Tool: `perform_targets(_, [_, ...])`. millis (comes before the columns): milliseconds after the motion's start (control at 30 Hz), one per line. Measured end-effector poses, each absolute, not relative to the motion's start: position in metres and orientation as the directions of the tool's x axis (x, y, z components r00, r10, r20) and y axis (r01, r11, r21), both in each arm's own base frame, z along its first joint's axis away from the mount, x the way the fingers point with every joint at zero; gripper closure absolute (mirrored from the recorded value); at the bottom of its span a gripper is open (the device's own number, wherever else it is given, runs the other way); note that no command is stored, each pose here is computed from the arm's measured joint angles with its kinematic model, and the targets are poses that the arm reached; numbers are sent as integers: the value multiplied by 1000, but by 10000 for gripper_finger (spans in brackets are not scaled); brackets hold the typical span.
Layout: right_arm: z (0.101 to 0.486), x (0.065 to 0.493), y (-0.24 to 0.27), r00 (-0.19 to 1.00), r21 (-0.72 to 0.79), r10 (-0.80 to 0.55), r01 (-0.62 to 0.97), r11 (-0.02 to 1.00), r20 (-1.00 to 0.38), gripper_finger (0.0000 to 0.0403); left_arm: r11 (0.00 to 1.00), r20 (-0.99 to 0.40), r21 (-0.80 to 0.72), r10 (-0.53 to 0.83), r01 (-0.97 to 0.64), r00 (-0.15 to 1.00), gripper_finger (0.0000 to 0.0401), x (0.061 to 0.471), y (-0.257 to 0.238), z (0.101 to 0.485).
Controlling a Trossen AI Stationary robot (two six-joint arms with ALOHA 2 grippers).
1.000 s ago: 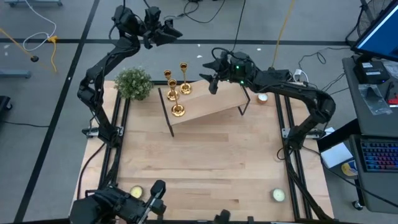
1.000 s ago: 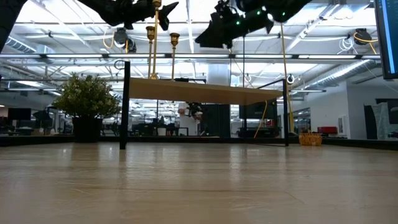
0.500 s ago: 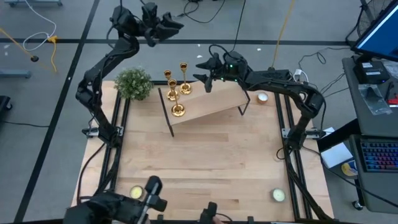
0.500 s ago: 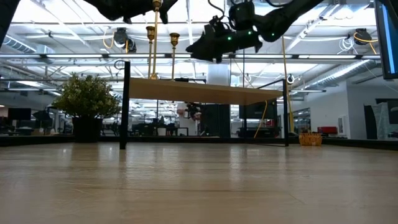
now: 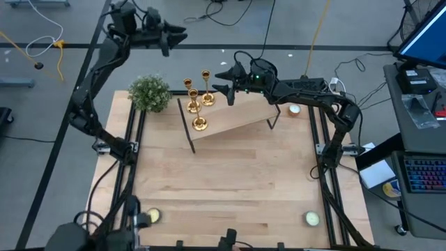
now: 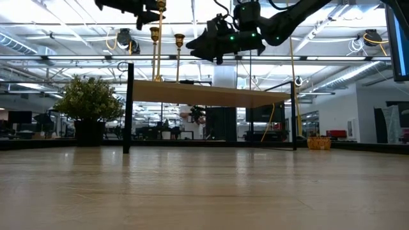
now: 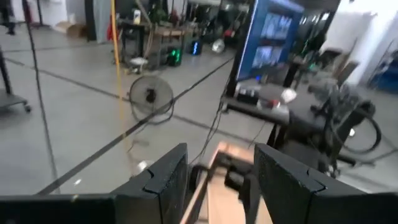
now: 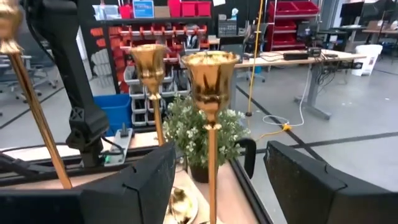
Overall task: Pick & Place candle stick holders
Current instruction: Put the gold candle holder on the shelf
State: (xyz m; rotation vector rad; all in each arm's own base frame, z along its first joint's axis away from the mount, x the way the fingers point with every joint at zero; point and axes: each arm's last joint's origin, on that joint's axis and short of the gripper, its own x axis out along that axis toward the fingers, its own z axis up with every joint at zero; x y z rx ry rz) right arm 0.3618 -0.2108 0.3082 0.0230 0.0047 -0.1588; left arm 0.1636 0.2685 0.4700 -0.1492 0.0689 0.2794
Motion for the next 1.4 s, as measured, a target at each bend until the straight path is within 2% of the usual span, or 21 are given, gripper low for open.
perform_targets(200, [304,369,-215,986,39,-165,164,986,8,169,959,-147,-111,245,-262,958,217,159,239,476])
perform_targets(400, [307,381,-220,987,35,-158,158,987,6,169,949,-197,-60,293,-310,936,217,161,211,482])
perform_targets(600, [303,384,-221,988,47,-153,154,987,-17,169,959,-223,-60,256,-275,941,218,162,193,475])
perform_targets(700, [302,384,-220,988,52,-151,153,987,-29,169,958,-210,-70,259,-279,943,228,160,189,463])
perform_targets(1033, [292,389,-223,984,67,-174,177,982,-42,169,941,-105,-135,299,-311,948,305,136,164,421])
perform_targets(1400, [294,388,-225,982,68,-186,187,980,-17,170,940,-31,-184,287,-287,958,298,112,124,394])
